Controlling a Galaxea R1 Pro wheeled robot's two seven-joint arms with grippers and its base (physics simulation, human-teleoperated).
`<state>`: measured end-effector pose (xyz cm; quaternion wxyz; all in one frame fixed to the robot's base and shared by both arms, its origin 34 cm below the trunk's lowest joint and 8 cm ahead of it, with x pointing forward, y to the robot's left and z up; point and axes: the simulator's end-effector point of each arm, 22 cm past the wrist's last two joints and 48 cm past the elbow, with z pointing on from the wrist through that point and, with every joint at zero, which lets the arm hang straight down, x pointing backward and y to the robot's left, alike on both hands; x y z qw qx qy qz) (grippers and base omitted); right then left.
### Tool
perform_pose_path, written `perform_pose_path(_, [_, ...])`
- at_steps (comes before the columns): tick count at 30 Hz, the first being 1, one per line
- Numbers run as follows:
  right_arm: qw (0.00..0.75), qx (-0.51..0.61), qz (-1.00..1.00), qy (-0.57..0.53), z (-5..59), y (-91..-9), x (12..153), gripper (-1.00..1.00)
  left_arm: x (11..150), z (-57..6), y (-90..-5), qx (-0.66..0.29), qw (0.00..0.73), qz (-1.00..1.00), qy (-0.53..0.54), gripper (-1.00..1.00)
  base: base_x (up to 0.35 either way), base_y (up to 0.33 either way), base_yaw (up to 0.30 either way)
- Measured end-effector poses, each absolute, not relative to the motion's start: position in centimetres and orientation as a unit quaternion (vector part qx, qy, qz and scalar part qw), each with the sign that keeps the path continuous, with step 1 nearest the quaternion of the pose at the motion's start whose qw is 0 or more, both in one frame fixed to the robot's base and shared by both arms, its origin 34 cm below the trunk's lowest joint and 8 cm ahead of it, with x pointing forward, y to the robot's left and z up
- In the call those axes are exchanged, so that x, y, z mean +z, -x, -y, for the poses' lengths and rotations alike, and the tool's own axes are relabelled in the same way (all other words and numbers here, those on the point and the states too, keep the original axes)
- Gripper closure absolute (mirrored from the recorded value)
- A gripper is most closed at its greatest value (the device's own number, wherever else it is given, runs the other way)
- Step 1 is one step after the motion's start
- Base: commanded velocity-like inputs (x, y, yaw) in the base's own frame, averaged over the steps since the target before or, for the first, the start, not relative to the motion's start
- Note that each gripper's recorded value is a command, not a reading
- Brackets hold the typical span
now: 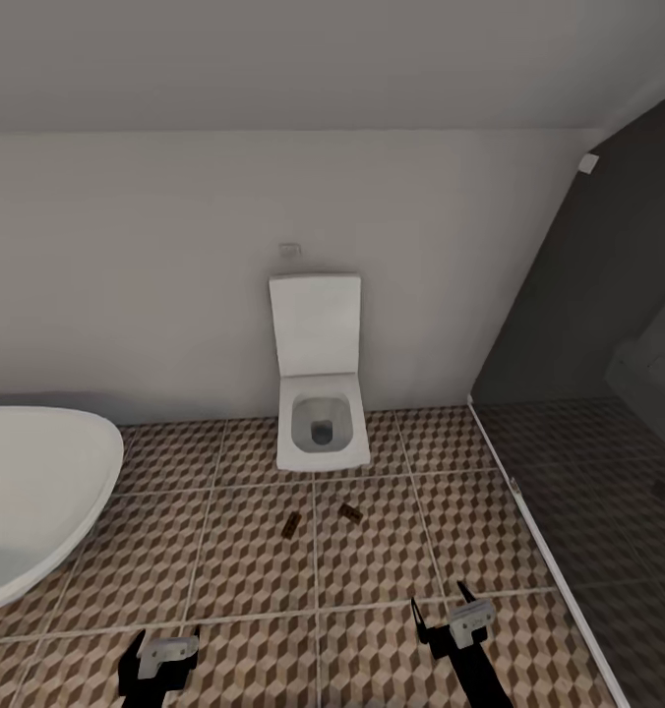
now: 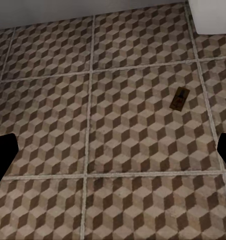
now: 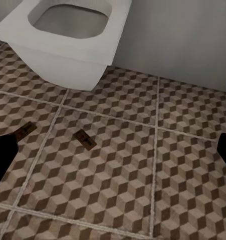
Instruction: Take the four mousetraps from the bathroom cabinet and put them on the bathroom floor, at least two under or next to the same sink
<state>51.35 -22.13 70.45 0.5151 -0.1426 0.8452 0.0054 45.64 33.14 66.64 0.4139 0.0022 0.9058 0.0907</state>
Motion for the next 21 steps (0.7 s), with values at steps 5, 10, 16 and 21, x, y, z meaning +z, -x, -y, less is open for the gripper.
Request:
perform_pose_path(5, [0.518, 0.005, -0.843, 0.143, 22.2, -51.6, 70.8, -1.0, 66.9, -33.2, -45.9, 0.091, 0.418, -0.904, -0.002, -1.0, 0.0, 0.0, 0.0])
perform_pose_path(10, [0.522, 0.004, -0.841, 0.143, 22.2, -51.8, 71.1, -1.0, 67.2, -33.2, -46.2, 0.091, 0.421, -0.902, -0.001, -1.0, 0.0, 0.0, 0.0])
perform_pose_path(16, [0.526, 0.003, -0.838, 0.143, 22.2, -52.1, 71.5, -1.0, 67.6, -33.1, -46.5, 0.091, 0.426, -0.9, -0.001, -1.0, 0.0, 0.0, 0.0])
perform_pose_path(21, [0.529, 0.003, -0.836, 0.143, 22.2, -52.3, 71.8, -1.0, 67.8, -33.1, -46.8, 0.091, 0.429, -0.899, 0.0, -1.0, 0.0, 0.0, 0.0])
